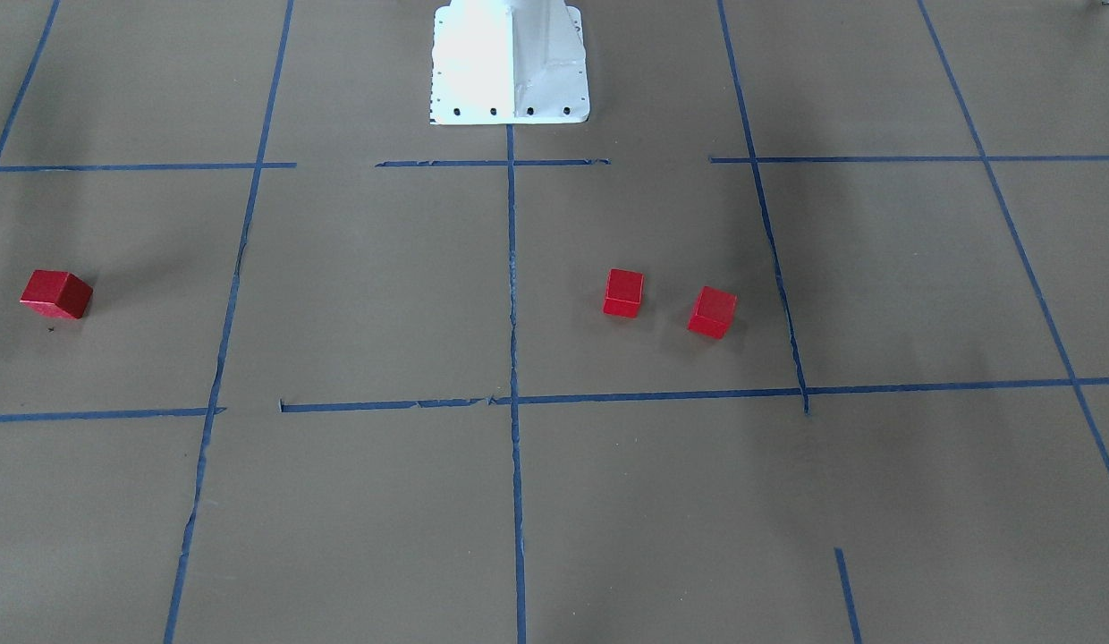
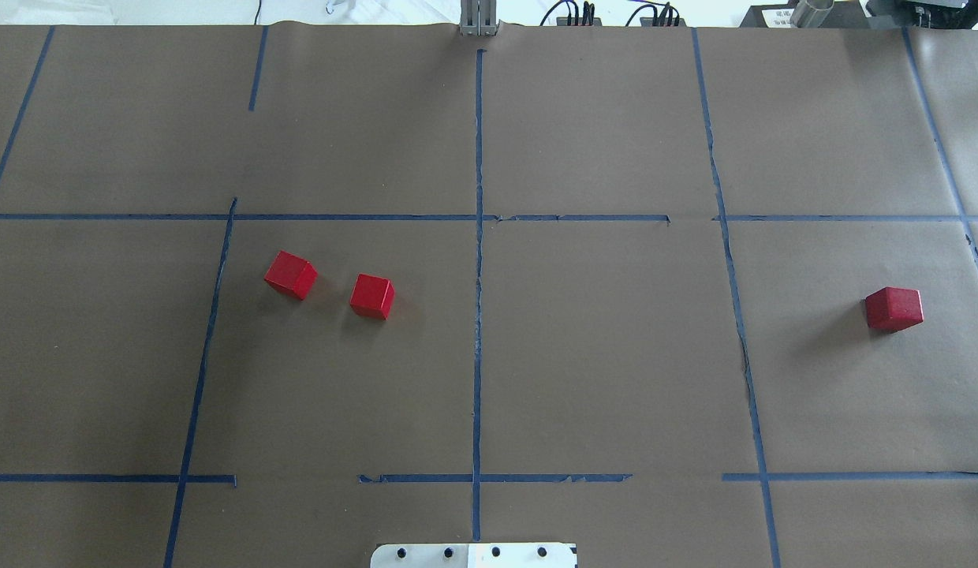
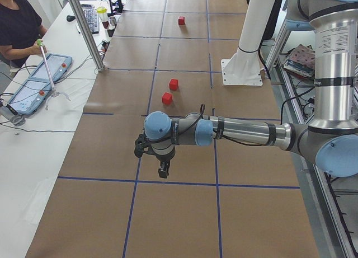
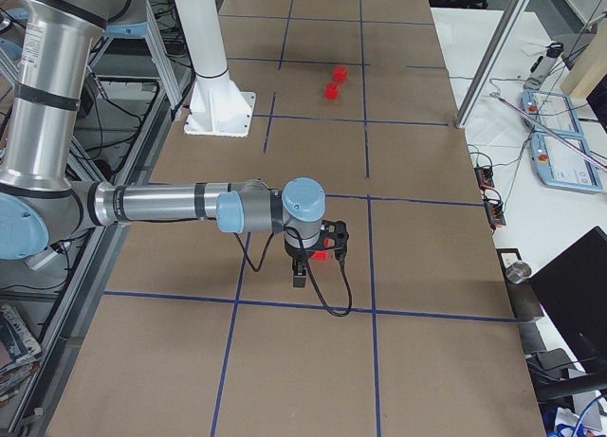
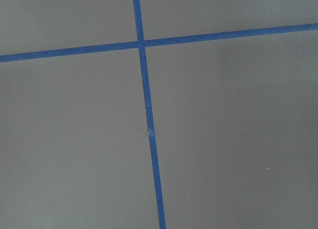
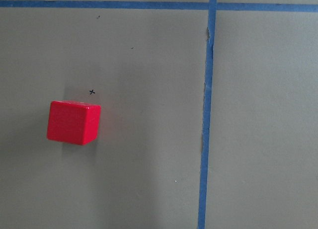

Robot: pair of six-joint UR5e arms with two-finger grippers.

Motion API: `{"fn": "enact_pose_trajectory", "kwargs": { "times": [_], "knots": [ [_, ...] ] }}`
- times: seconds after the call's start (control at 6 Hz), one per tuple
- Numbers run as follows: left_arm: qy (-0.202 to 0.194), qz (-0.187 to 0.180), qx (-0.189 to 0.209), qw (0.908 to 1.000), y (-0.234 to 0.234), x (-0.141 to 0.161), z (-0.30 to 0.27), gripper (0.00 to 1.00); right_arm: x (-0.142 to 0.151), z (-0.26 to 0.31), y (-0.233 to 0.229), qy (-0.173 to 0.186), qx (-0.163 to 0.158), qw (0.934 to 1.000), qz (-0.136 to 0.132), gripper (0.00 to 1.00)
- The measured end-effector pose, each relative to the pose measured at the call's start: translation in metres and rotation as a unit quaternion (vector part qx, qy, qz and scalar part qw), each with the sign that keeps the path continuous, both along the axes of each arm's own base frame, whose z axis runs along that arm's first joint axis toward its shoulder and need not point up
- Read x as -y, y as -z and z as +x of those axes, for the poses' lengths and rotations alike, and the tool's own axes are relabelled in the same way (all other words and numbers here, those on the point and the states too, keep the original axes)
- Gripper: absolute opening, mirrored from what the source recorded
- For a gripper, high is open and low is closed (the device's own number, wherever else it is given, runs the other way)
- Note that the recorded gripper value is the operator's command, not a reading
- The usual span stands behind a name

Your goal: Form red blocks into L shape at center

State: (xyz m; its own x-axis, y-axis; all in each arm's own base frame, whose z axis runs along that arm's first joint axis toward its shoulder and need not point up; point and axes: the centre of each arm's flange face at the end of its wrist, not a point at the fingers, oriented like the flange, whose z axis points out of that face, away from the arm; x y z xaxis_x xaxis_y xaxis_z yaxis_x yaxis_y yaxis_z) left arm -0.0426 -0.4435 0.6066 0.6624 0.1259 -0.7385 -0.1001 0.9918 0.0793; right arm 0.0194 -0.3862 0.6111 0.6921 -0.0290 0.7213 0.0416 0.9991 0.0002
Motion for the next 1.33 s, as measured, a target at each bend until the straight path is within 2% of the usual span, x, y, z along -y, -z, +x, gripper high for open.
{"fn": "enact_pose_trajectory", "kwargs": {
  "times": [1.33],
  "knots": [
    [-0.002,0.005,0.000,1.0000,-0.0036,-0.0101,0.0017,1.00,-0.0042,-0.0006,-0.0050,0.002,0.005,1.0000,-0.002,1.00]
  ]
}}
